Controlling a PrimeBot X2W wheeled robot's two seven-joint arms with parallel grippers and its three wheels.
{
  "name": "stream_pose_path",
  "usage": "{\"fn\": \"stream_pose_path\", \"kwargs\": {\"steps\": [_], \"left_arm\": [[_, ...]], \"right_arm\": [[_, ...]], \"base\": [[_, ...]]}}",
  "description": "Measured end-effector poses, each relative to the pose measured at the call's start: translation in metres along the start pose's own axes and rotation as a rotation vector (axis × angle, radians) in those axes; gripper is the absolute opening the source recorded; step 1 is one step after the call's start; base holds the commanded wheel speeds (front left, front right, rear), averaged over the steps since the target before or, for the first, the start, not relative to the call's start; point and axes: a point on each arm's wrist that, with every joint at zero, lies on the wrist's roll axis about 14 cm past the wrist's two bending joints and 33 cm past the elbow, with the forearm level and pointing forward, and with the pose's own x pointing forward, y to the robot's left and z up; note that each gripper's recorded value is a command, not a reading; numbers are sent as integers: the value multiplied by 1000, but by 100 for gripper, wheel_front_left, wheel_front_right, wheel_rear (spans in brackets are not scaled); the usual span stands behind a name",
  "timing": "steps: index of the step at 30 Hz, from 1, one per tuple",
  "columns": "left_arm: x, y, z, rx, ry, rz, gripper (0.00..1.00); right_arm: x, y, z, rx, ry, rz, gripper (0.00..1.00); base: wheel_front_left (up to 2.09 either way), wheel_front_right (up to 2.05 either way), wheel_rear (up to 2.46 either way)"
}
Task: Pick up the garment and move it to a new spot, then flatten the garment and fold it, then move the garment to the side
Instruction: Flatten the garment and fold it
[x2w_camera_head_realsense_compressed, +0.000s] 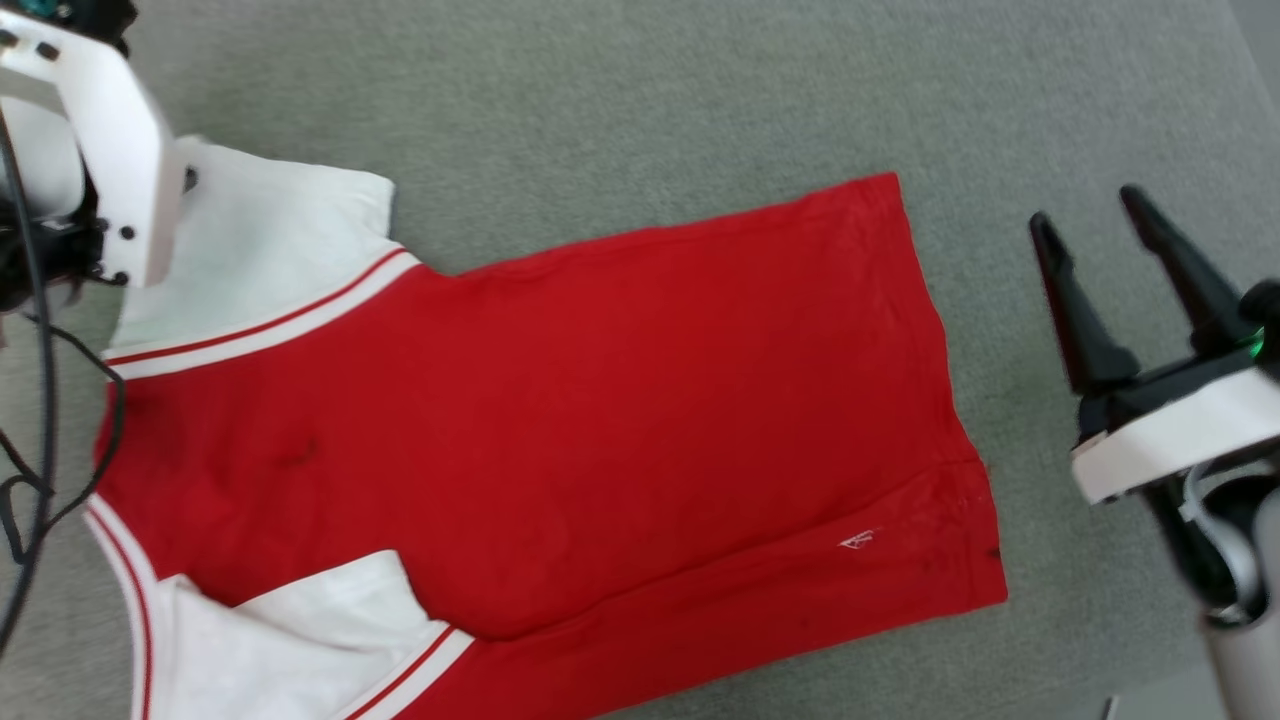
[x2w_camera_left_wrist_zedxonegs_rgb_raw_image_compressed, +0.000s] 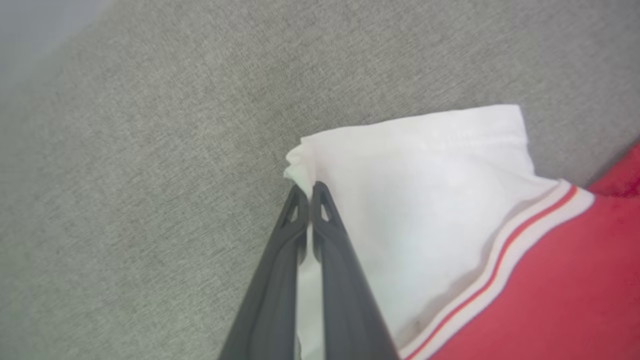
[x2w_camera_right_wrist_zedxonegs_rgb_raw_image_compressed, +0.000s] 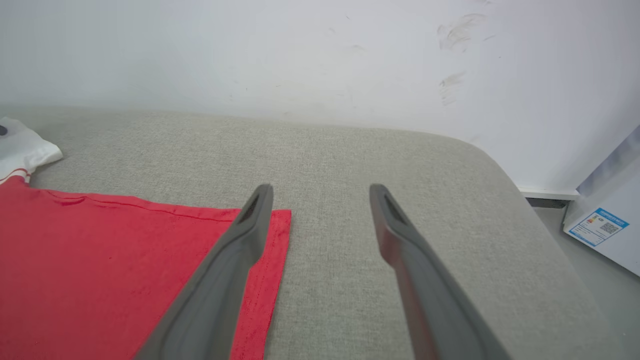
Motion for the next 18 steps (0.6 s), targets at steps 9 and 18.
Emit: {"fn": "stream_pose_path", "kwargs": {"steps": [9, 18], "left_arm": [[-50, -13, 14, 81, -177, 6, 0], [-68, -21, 14, 128, -249, 1, 0]], "right_arm": [[30, 11, 30, -140, 171, 146, 100], [45, 22, -21, -209, 642, 243, 100]], "base": [[0, 0, 0], [0, 0, 0]]}}
